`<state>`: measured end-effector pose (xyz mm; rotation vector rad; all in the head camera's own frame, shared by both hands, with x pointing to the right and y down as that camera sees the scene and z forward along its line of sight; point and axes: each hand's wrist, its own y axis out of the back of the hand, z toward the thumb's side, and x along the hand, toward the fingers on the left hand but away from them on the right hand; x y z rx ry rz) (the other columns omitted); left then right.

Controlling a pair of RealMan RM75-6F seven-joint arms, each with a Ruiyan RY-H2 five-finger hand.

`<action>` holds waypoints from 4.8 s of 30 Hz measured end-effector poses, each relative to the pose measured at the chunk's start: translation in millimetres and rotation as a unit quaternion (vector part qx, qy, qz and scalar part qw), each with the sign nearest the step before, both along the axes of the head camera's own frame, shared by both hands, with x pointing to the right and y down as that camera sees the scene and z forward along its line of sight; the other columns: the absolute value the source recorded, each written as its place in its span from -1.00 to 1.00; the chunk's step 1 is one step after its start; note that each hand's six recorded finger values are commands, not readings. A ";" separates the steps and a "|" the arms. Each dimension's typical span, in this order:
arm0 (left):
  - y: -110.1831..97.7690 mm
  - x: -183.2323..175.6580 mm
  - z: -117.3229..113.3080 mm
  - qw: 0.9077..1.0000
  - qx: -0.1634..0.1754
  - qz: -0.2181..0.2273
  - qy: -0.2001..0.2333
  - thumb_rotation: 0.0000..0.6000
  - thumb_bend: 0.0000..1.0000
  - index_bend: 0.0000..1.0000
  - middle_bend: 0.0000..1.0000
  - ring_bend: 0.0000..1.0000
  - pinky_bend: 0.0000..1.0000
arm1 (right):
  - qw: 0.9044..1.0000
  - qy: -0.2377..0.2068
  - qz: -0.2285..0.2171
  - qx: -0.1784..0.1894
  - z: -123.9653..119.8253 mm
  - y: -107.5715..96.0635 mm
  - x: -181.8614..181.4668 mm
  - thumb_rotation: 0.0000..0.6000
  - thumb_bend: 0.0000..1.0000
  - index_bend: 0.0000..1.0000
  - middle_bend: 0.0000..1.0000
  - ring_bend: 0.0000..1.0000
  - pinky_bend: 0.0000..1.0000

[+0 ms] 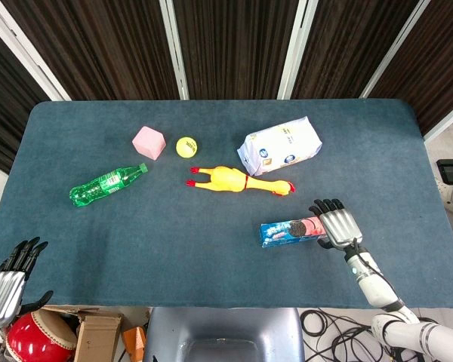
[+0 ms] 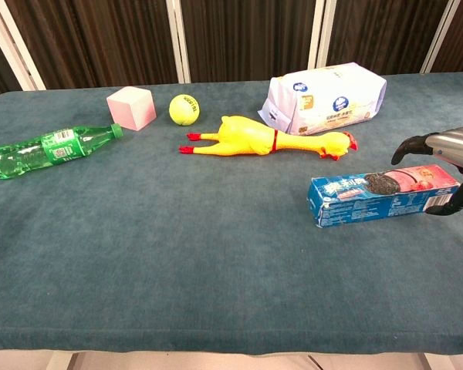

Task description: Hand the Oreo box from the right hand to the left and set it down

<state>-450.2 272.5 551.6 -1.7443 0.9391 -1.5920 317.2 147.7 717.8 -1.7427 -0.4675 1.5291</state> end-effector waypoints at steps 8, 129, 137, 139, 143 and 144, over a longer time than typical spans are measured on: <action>-0.8 1.7 0.7 1.000 0.000 0.002 0.001 1.00 -0.56 -0.76 -0.90 -1.00 -0.53 | 1.000 -0.009 -0.006 0.008 1.6 -1.3 -4.7 1.00 0.05 -0.30 -0.59 -0.61 -0.58; -81.8 247.9 55.5 0.935 0.146 -0.041 0.322 1.00 -0.45 0.29 0.43 0.19 0.19 | 0.970 -0.229 -0.052 0.061 -67.2 -14.0 -217.9 1.00 1.00 0.33 0.11 0.24 0.11; -83.1 245.0 52.6 0.934 0.169 -0.029 0.312 1.00 -0.44 0.38 0.50 0.28 0.29 | 0.967 -0.237 -0.053 0.070 -69.8 -16.7 -215.1 1.00 1.00 0.23 0.11 0.19 0.11; -84.2 242.9 52.1 0.935 0.170 -0.028 0.310 1.00 -0.45 0.38 0.51 0.28 0.30 | 0.966 -0.242 -0.053 0.071 -70.2 -17.6 -213.1 1.00 1.00 0.11 0.10 0.11 0.07; -87.3 237.1 50.9 0.937 0.174 -0.022 0.302 1.00 -0.45 0.40 0.52 0.29 0.31 | 0.966 -0.246 -0.050 0.069 -70.4 -21.0 -205.6 1.00 0.73 -0.24 -0.16 -0.21 -0.03; -88.0 235.4 50.7 0.938 0.175 -0.019 0.299 1.00 -0.45 0.40 0.52 0.29 0.32 | 0.966 -0.245 -0.050 0.069 -70.6 -21.9 -203.4 1.00 0.61 -0.36 -0.27 -0.34 -0.04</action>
